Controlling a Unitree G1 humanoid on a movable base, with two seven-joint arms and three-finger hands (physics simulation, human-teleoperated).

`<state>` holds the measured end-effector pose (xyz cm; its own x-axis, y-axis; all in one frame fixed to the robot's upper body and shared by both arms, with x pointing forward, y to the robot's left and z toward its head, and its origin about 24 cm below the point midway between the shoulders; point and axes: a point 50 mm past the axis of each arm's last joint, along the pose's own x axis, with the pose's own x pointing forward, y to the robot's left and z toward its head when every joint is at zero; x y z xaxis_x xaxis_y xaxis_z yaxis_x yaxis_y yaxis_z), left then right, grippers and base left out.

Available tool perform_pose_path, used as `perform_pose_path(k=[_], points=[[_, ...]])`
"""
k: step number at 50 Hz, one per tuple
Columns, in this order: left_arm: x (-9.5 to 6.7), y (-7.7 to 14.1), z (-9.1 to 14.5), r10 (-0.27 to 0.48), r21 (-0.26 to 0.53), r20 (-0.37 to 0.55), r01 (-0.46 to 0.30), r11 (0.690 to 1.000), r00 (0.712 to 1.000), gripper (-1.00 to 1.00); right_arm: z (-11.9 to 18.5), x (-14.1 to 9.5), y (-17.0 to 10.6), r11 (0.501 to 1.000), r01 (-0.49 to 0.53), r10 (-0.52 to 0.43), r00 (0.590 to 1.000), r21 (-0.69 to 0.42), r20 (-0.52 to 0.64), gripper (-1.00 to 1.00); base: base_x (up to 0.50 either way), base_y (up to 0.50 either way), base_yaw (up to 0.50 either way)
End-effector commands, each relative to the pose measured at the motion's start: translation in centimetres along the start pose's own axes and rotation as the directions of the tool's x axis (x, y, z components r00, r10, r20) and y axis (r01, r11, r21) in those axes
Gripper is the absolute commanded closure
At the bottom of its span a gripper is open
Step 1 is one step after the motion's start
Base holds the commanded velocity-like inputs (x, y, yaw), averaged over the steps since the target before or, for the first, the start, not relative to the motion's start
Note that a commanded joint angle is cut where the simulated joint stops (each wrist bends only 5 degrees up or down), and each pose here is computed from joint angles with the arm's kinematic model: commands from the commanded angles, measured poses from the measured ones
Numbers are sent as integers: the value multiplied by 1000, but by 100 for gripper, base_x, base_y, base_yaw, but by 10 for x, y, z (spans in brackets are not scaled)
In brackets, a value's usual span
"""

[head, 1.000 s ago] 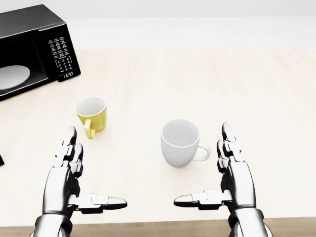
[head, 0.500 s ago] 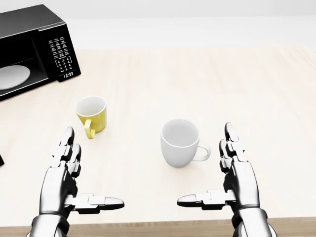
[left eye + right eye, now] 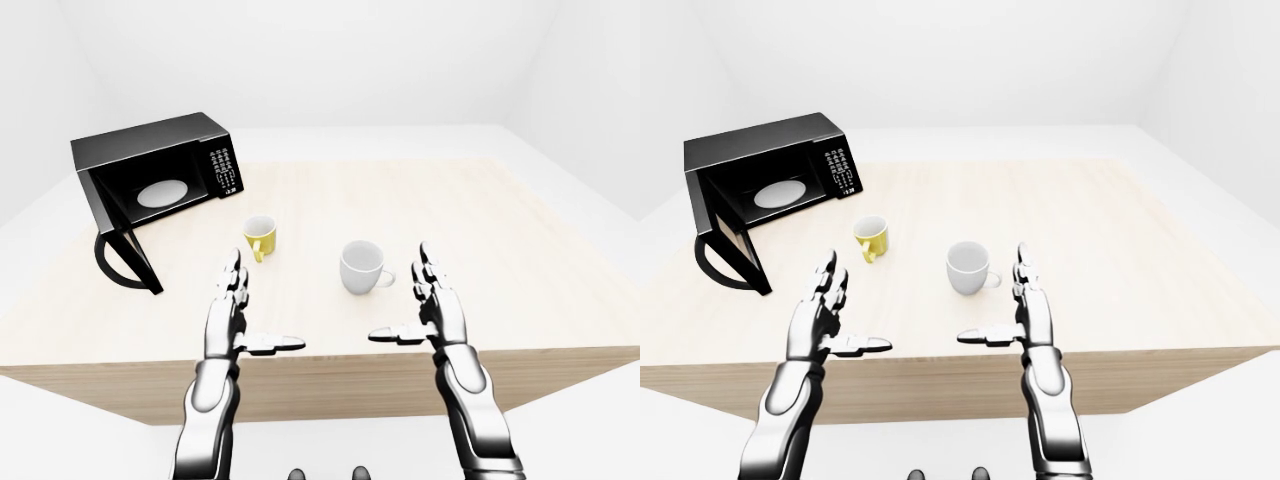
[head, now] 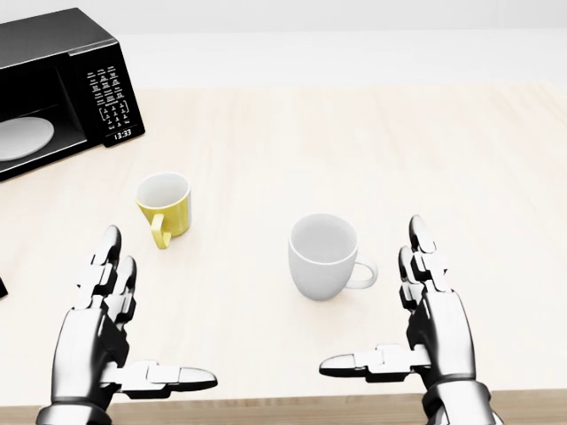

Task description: Close the microwave.

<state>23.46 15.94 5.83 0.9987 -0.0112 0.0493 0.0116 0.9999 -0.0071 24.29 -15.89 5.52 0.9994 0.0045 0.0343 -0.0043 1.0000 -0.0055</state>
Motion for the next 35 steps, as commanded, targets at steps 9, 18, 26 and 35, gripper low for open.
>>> perform_pose_path(k=[9, 18, 26, 35], points=[[-40, 2, 37, -6, -6, 119, 7, 1000, 993, -100, 41, -29, 1, 1000, 7, -4, 990, -24, 142, -100, 0, 0, 0], [-64, 7, 62, -9, -45, 214, 19, 999, 977, -100, 74, -60, 4, 999, 14, -3, 966, -41, 259, -100, 0, 0, 0], [-89, 12, 82, -13, -51, 282, 28, 998, 959, -100, 84, -70, 4, 999, 19, -7, 957, -39, 291, -100, 0, 0, 0], [-99, 12, 91, -31, -62, 336, 55, 997, 941, -100, 97, -83, 3, 998, 41, -25, 942, -42, 335, -100, 0, 0, 0]])
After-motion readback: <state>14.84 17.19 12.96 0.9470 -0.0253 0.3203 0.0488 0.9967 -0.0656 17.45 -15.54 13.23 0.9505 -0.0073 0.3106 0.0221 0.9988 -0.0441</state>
